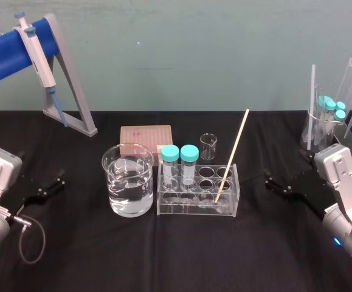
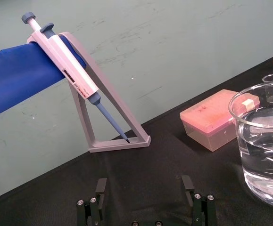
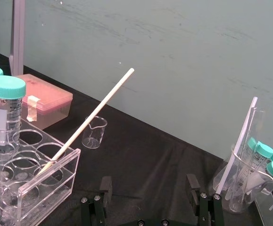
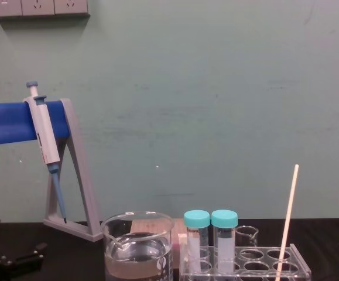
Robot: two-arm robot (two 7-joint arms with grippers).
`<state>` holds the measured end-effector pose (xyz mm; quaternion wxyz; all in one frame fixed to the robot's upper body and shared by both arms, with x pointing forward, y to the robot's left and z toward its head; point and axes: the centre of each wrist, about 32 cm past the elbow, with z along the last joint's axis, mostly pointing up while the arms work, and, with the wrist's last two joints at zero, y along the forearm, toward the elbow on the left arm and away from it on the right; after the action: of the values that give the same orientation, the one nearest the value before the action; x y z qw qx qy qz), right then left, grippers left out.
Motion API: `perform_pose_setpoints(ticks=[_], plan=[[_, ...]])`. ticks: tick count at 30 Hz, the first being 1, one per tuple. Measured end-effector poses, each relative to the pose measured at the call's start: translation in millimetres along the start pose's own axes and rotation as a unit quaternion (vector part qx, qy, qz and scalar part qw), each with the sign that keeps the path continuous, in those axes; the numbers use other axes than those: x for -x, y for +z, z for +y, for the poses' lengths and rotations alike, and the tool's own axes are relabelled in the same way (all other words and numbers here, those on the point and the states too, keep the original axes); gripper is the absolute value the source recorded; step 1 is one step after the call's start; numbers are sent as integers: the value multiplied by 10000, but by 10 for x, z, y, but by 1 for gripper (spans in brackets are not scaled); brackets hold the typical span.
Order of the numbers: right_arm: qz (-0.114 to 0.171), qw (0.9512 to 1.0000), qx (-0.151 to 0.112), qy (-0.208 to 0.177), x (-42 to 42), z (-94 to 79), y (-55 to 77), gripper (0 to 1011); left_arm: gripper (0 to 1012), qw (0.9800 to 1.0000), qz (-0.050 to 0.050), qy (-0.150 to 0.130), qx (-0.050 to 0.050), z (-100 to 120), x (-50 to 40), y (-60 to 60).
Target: Hold the thermometer with one hand and immerse one end into the beaker, then reinsert it into the test tube rack.
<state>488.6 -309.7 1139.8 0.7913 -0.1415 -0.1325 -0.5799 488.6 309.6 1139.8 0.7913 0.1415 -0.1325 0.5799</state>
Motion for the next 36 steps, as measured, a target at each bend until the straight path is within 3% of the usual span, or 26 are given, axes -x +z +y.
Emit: perform_pose_setpoints(ticks=[14,20,24,26,27,30,31,32,33,35,36], plan=[[33,10000,-20,1,-9,0,1,1002,1004,10000,0,0,0,0,0,0],[463,9985,-206,193,-101,-88,30,1002,1004,10000,0,0,0,0,0,0],[1022,9937,-331,316,-159,-182,109,1002,1004,10000,0,0,0,0,0,0],[1492,9871,-417,408,-211,-235,155,1002,1004,10000,0,0,-1,0,0,0],[1817,9809,-494,486,-251,-258,187,1002,1004,10000,0,0,0,0,0,0],[2281,9699,-577,625,-298,-272,206,1002,1004,10000,0,0,-1,0,0,0],[2601,9609,-621,723,-324,-263,208,1002,1004,10000,0,0,0,0,0,0],[2753,9562,-632,773,-339,-255,201,1002,1004,10000,0,0,0,0,0,0],[3042,9467,-645,842,-368,-227,186,1002,1004,10000,0,0,0,0,0,0],[3311,9372,-643,892,-393,-190,172,1002,1004,10000,0,0,0,0,0,0],[3528,9290,-626,920,-415,-149,157,1002,1004,10000,-1,0,0,0,0,0]])
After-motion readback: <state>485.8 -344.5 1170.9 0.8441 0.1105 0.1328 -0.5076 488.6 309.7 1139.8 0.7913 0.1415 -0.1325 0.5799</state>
